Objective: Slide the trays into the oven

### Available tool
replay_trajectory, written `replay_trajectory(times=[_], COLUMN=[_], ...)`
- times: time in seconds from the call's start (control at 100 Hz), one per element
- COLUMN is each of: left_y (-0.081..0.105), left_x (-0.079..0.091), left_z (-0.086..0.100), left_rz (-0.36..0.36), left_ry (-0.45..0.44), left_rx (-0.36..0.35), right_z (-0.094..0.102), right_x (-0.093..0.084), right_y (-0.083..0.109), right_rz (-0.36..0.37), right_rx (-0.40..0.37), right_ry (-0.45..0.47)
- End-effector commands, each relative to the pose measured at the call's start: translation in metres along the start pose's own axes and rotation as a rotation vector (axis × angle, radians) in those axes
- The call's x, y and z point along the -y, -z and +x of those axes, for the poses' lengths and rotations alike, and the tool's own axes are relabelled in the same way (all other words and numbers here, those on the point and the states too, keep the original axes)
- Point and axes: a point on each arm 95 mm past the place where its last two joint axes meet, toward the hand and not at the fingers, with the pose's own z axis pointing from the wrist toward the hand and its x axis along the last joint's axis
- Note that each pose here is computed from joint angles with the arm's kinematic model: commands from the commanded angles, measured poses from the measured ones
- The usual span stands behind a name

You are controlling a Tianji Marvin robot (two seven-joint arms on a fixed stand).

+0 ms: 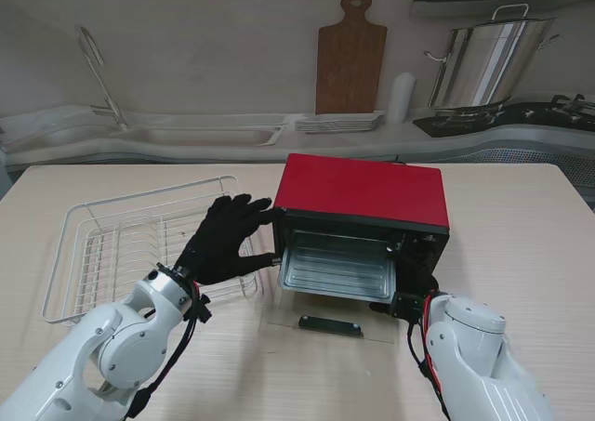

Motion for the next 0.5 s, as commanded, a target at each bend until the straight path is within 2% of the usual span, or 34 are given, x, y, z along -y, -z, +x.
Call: replay_trajectory(times=[0.0, 0.49], left_y=[0.0, 0.001], left_x=[-0.002, -0.002], left_z=[0.003, 0.003], left_rz=[-0.01, -0.008], left_ry=[0.011, 0.017], left_rx=[-0.003, -0.006], right_z=[-0.014, -0.008], right_x=[-0.006, -0.016], right_y=[-0.002, 0.011], right_rz=[-0.013, -0.038], right_rx=[0.027, -0.019], right_ry=[0.008, -0.017])
